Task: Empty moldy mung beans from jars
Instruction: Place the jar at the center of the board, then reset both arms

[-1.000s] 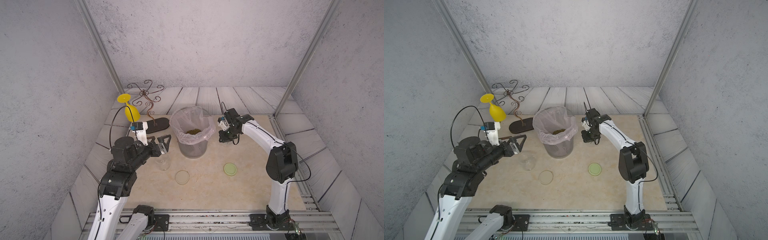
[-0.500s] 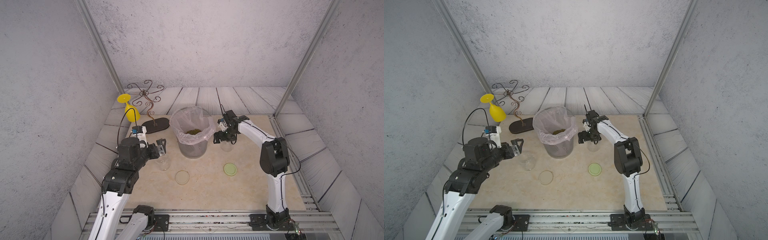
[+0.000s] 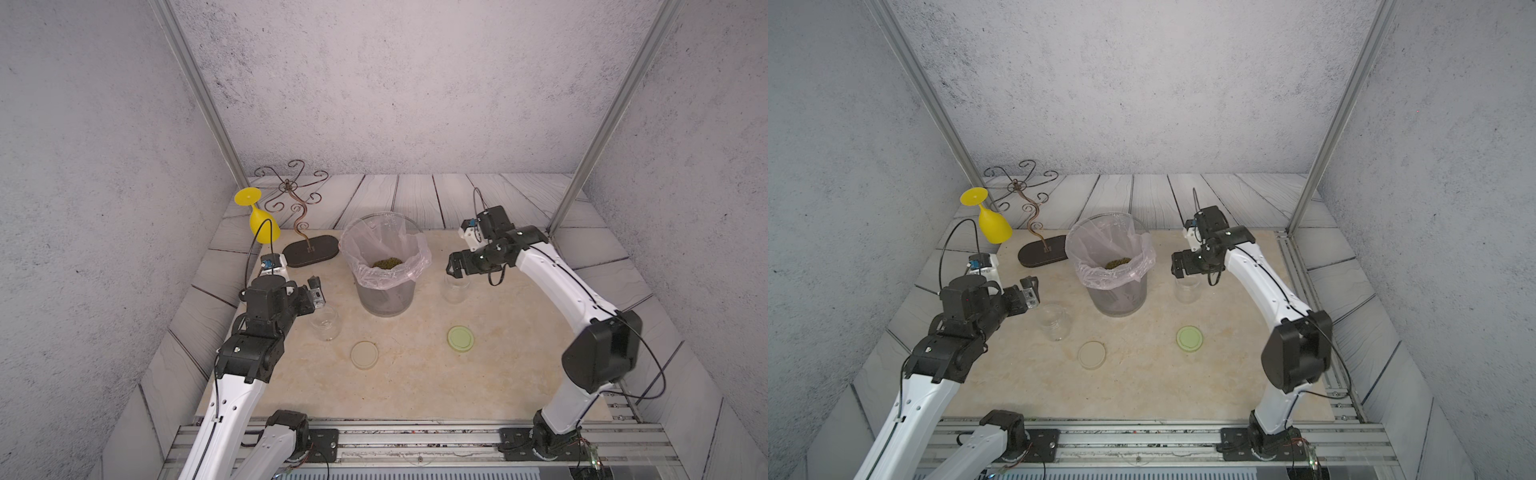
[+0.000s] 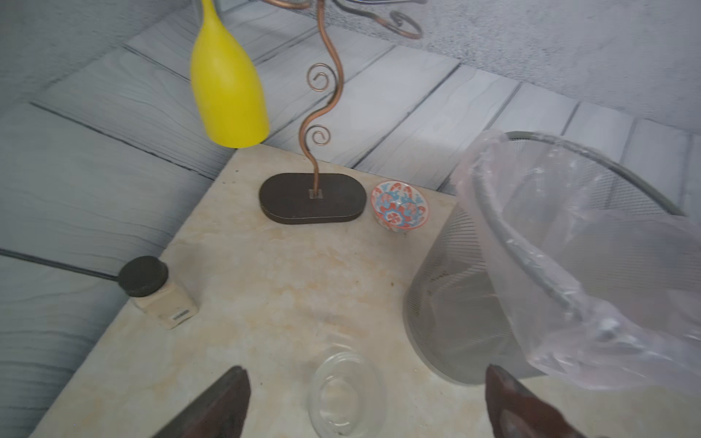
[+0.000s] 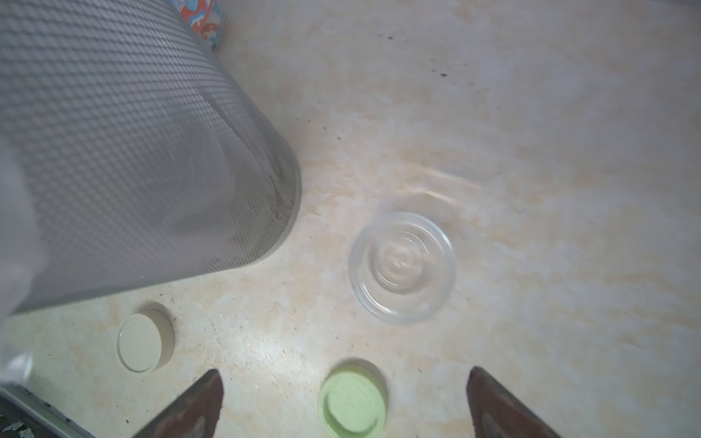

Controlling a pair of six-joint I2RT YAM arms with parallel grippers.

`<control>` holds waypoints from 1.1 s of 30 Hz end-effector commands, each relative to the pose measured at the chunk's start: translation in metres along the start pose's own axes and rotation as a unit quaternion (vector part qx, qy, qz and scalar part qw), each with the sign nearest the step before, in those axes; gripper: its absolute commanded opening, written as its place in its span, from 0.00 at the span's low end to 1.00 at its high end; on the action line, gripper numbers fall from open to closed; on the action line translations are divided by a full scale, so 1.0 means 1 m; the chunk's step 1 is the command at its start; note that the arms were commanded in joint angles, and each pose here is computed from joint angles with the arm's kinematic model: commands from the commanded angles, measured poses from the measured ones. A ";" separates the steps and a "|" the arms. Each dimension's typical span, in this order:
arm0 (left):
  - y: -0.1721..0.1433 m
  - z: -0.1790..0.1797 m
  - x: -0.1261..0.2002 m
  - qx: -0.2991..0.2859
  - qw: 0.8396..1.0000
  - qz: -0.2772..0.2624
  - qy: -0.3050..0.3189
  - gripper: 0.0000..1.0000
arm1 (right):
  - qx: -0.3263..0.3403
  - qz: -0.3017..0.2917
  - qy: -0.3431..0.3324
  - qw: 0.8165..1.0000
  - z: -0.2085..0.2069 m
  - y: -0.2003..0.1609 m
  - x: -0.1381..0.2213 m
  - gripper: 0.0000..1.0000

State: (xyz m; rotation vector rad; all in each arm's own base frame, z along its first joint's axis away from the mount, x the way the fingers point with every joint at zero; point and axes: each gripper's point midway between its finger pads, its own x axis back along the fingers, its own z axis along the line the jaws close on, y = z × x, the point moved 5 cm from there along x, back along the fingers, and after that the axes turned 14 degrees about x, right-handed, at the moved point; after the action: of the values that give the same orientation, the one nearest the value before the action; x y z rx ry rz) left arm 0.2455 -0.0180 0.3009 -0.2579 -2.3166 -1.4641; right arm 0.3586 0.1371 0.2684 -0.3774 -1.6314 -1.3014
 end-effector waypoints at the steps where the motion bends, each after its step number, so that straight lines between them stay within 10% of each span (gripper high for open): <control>1: 0.000 0.029 -0.016 -0.058 0.990 -0.109 0.069 0.98 | -0.068 -0.087 -0.112 0.988 -0.050 -0.026 0.024 0.99; 9: -0.043 0.084 -0.054 -0.039 0.975 -0.146 0.164 0.98 | -0.077 -0.228 -0.289 0.927 -0.106 -0.124 -0.013 0.99; 15: -0.058 0.103 -0.078 0.013 0.981 -0.156 0.116 0.98 | -0.055 -0.223 -0.325 0.917 -0.121 -0.149 -0.053 0.99; 27: -0.099 0.094 -0.153 -0.060 0.988 -0.137 -0.026 0.98 | -0.034 -0.237 -0.284 0.928 -0.128 -0.148 -0.084 0.99; 33: -0.099 0.074 -0.178 -0.095 0.993 -0.025 -0.071 0.98 | -0.026 -0.224 -0.267 0.937 -0.128 -0.144 -0.088 0.99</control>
State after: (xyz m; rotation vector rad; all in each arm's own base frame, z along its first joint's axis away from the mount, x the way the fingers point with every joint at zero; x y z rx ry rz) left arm 0.3316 0.0265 0.1011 -0.2019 -2.2720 -1.6612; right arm 0.3540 -0.0025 0.1072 -0.4553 -2.2467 -1.7007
